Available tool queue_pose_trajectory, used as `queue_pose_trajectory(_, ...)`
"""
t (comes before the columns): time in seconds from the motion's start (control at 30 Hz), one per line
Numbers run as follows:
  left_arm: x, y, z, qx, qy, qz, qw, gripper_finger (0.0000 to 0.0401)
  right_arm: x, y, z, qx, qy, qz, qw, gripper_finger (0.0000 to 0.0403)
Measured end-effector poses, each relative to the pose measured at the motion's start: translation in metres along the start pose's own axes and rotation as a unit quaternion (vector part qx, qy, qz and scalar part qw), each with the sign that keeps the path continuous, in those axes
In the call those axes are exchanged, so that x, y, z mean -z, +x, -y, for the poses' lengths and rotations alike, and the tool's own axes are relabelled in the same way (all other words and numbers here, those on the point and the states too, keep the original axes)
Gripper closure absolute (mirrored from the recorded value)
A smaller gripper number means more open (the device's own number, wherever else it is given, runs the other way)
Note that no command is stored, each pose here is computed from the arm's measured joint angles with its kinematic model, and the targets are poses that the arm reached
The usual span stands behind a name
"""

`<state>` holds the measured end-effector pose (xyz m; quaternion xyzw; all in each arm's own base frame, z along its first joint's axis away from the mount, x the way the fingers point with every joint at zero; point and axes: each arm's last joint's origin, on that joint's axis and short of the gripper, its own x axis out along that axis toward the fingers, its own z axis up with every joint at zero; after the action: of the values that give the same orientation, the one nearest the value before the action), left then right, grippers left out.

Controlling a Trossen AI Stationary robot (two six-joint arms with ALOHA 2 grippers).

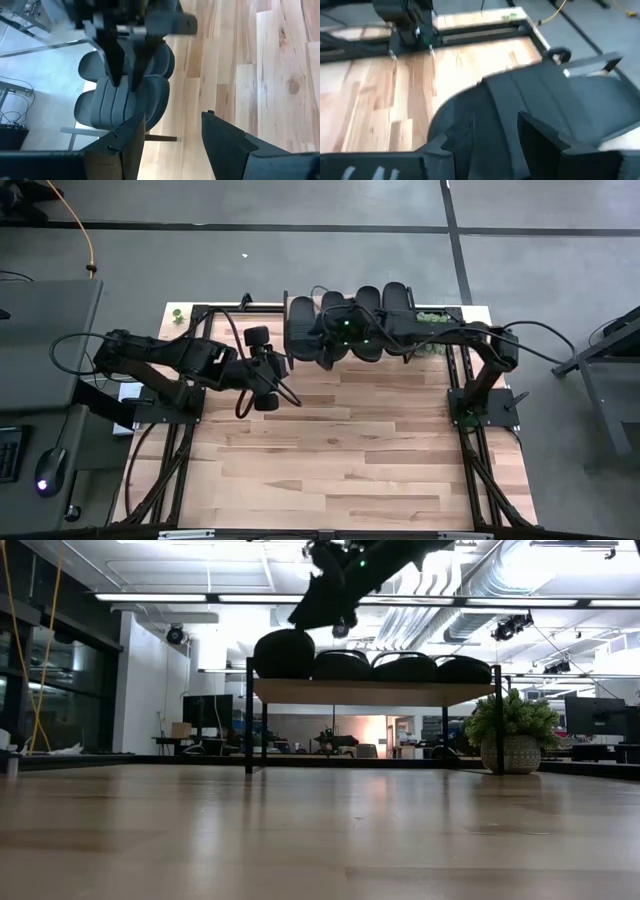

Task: Pick and place slides into the shelf
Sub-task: Adjust the black slippers on the shelf, then return to Home Position

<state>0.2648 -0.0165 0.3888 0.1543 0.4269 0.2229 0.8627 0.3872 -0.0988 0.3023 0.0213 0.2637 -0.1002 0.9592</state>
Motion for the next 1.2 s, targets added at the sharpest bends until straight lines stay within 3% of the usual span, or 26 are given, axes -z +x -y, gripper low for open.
queue_pose_trajectory(0.5,0.009,-0.031,-0.023,-0.002,-0.038,0.052,0.998,0.0224,-0.028,-0.075,-0.011,-0.011,-0.029,0.05,0.998,0.0261)
queue_pose_trajectory(0.83,0.021,-0.06,-0.041,0.039,-0.066,0.106,0.991,0.0224,-0.046,-0.148,-0.034,-0.084,-0.04,0.125,0.988,0.0261)
queue_pose_trajectory(1.2,0.026,-0.074,-0.05,0.061,-0.086,0.141,0.984,0.0224,-0.039,-0.212,-0.052,-0.122,-0.048,0.129,0.983,0.0261)
